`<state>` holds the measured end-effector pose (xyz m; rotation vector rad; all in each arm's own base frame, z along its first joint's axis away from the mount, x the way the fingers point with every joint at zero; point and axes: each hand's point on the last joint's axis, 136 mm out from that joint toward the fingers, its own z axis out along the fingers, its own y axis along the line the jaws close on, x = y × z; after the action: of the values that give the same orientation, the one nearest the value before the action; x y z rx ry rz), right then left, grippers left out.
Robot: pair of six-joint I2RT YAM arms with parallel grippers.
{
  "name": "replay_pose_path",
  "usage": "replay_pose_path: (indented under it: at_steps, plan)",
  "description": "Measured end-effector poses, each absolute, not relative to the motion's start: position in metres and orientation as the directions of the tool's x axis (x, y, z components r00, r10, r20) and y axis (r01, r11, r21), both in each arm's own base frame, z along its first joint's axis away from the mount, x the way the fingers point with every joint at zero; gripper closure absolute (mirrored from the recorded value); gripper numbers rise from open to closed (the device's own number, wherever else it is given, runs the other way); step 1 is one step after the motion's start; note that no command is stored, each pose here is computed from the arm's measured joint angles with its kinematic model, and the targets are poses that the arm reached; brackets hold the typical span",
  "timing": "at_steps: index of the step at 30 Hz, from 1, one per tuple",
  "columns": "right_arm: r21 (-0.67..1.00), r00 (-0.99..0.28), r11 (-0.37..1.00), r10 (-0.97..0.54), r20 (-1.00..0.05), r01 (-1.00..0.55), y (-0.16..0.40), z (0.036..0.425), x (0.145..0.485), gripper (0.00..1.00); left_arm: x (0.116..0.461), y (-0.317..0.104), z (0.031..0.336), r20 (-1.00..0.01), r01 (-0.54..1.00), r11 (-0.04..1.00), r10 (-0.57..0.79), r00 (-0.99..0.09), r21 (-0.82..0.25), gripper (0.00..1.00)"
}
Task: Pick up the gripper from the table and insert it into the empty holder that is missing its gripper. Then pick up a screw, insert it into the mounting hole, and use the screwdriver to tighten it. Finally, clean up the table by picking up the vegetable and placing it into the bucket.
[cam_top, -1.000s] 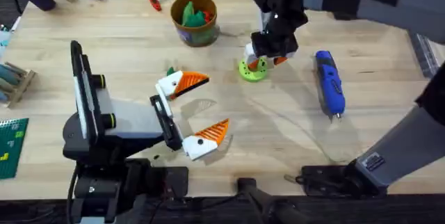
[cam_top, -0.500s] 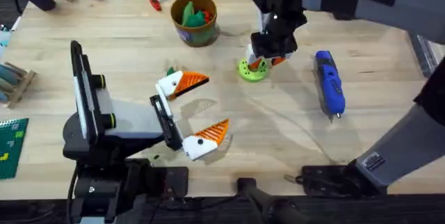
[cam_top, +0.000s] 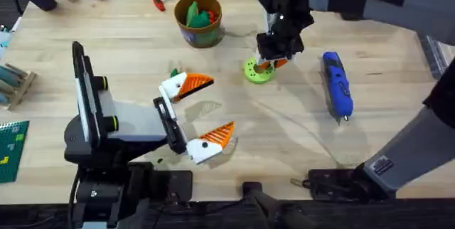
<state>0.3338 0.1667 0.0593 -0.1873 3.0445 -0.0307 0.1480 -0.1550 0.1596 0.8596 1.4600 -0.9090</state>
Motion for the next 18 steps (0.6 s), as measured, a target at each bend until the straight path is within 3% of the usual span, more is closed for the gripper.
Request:
replay_pose_path:
  at_steps: [14,18]
  plan:
    - [-0.018,-0.987,0.993,-0.119,-0.108,-0.118,0.1689,0.0597,0.3381,0.909,0.148,-0.155,0.1596,-0.997,0.9,0.431,0.013,-0.076,-0.063,0.015]
    - [-0.018,-0.987,0.993,-0.119,-0.109,-0.118,0.169,0.0596,0.3384,0.985,0.148,-0.155,0.1596,-0.997,0.9,0.431,0.013,-0.076,-0.063,0.014]
